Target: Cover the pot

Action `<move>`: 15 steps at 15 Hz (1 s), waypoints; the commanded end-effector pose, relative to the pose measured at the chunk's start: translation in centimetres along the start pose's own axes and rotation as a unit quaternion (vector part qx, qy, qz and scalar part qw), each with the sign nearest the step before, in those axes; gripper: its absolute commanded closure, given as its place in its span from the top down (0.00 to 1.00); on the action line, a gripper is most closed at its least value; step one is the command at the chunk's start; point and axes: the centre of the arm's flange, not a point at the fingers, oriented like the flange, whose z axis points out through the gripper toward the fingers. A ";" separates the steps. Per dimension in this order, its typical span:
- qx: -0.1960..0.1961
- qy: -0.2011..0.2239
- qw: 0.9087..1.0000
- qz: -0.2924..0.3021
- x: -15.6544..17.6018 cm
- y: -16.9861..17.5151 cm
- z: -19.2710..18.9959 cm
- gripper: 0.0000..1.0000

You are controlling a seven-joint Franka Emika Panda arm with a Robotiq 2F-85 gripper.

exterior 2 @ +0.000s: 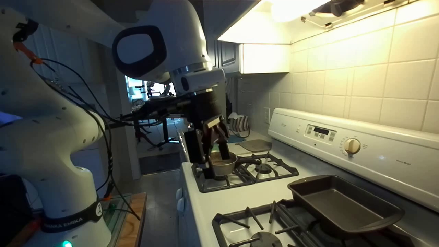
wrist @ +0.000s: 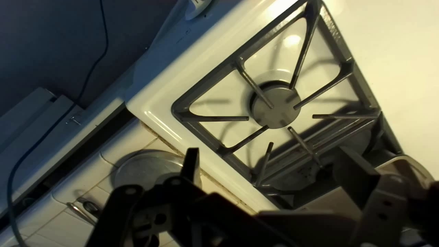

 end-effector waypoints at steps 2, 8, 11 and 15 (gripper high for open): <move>-0.008 -0.011 0.999 0.034 4.5 2.0 4.2 1.00; -0.012 -0.020 1.000 0.013 7.9 4.0 8.6 1.00; -0.013 -0.029 0.999 -0.009 8.9 4.5 10.1 1.00; -0.023 -0.033 0.999 -0.015 10.6 5.9 11.6 1.00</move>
